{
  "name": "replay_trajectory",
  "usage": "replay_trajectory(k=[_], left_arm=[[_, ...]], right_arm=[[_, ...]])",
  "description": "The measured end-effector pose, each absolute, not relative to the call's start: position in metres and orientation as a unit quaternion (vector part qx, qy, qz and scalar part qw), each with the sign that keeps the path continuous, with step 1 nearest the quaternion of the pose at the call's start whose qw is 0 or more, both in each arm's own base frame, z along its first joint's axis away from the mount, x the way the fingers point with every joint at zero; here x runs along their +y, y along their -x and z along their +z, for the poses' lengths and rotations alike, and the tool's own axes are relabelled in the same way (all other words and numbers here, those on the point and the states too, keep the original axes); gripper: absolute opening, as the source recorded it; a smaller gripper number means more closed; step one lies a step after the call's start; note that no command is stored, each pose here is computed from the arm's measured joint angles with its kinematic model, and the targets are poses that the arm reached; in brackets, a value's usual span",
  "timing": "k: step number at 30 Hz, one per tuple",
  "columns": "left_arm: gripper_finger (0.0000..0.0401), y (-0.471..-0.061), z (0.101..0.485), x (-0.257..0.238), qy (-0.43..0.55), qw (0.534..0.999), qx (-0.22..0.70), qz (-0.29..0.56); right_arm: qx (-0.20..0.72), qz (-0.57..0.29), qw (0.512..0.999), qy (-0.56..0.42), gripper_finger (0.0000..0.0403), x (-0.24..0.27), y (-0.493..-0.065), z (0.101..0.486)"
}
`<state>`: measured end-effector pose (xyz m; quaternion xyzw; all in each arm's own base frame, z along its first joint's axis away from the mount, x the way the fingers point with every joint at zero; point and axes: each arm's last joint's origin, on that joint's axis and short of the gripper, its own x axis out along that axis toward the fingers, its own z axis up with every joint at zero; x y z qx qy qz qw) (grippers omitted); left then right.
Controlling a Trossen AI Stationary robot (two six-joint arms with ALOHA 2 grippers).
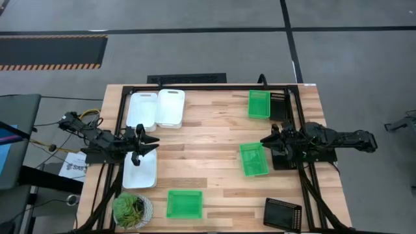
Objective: Stack baskets by color
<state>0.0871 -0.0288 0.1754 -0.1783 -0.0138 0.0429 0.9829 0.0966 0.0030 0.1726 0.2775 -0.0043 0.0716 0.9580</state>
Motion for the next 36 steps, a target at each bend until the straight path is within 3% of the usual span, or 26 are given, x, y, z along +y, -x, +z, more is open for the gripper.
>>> replay_trajectory(k=[26,32,36], left_arm=[[0.0122,-0.086,0.178,-0.024,0.204,0.971,-0.043,0.121],[0.0122,-0.086,0.187,-0.024,0.237,0.961,-0.083,0.111],[0.0139,-0.084,0.196,-0.024,0.243,0.958,-0.120,0.092]], right_arm=[[-0.086,-0.074,0.930,-0.349,0.0130,-0.007,-0.096,0.178],[-0.181,-0.070,0.923,-0.332,0.0130,-0.008,-0.087,0.213],[-0.140,-0.091,0.939,-0.299,0.0130,-0.008,-0.075,0.248]])
